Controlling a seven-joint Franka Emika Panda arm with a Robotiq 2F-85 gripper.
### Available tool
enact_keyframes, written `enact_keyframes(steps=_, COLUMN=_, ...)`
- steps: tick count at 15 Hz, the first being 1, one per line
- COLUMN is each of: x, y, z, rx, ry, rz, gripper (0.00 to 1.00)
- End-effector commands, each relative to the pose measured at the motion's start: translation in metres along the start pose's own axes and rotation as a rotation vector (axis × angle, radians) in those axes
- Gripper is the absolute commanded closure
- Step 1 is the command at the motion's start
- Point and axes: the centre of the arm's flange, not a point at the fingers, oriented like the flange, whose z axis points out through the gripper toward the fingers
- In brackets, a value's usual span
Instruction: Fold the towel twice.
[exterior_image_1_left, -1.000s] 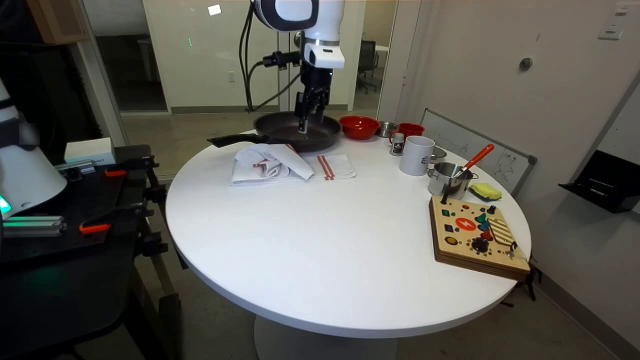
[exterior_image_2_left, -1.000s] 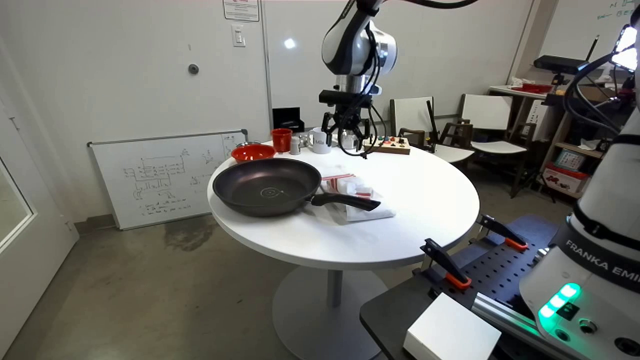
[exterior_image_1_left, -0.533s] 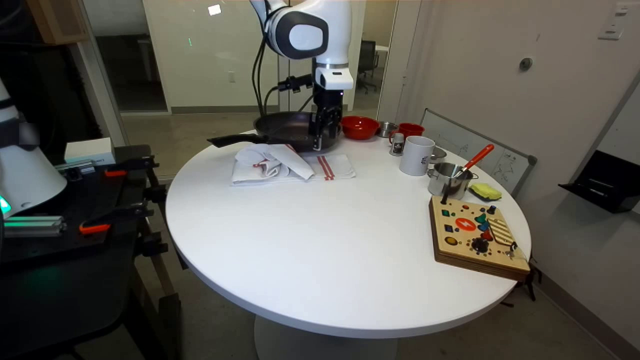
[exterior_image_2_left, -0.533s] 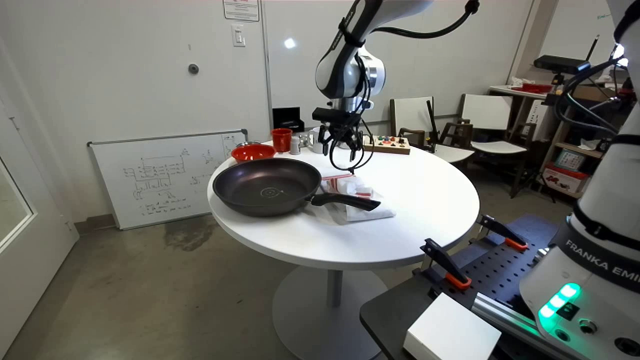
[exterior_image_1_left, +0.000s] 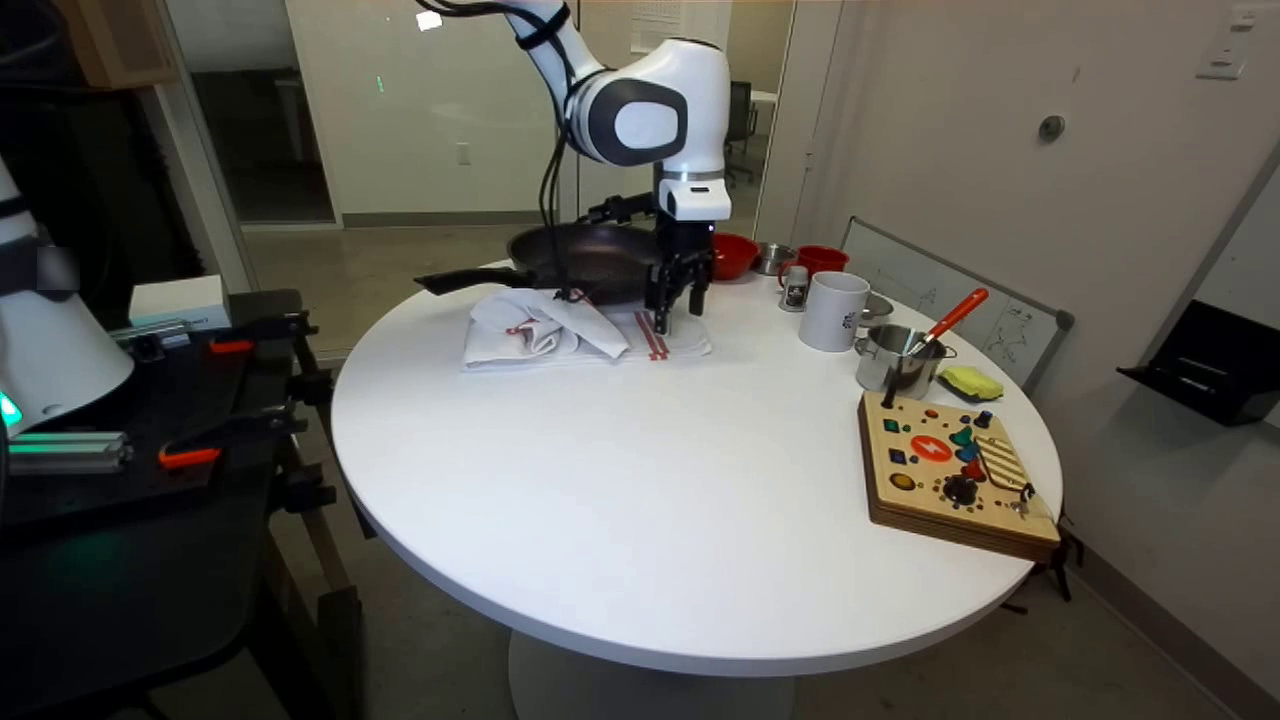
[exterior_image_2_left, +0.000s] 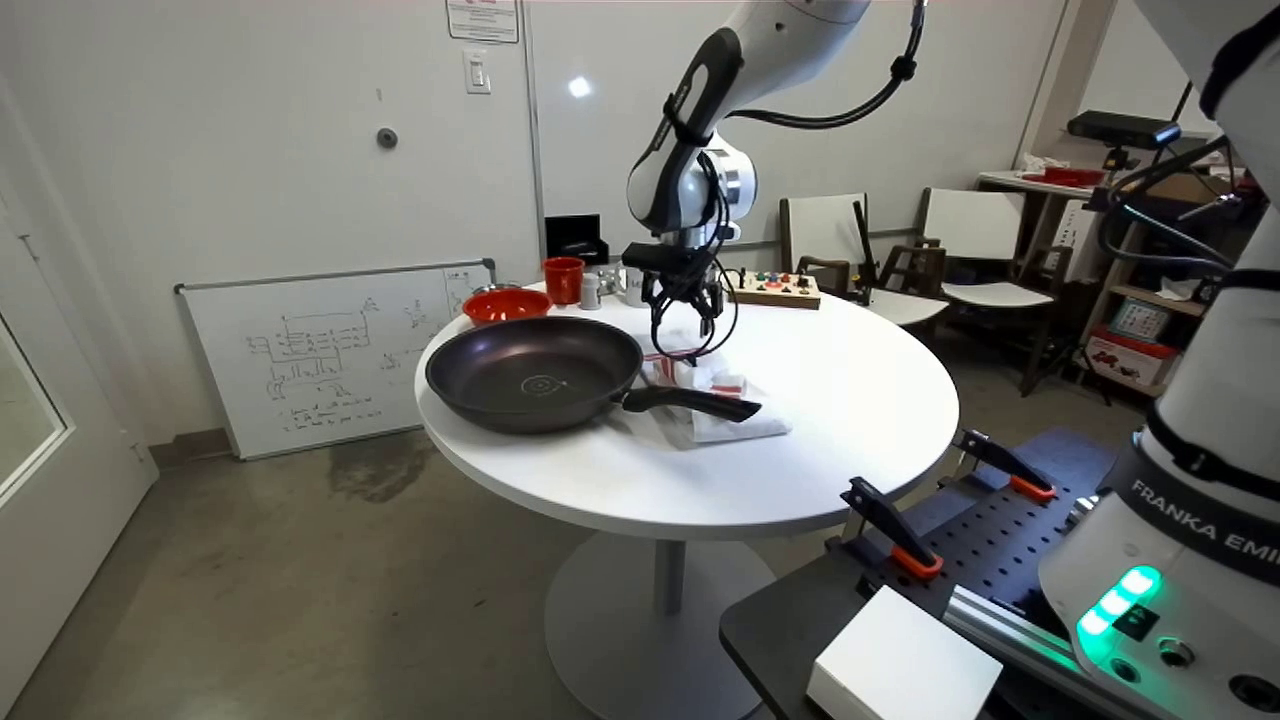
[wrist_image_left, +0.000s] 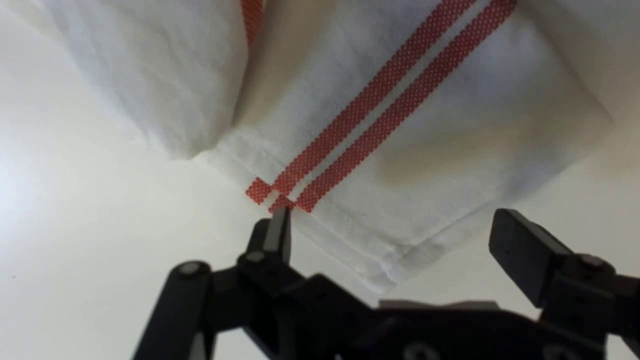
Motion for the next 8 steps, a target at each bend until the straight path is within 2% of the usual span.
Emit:
enact_keyframes(steps=1, x=0.018, y=-0.022, z=0.018, rx=-0.027, ry=0.012, rz=0.065, gripper=0.00)
enact_keyframes(steps=8, x=0.028, y=-0.024, z=0.030, rx=-0.113, ry=-0.056, rz=0.167, gripper=0.00)
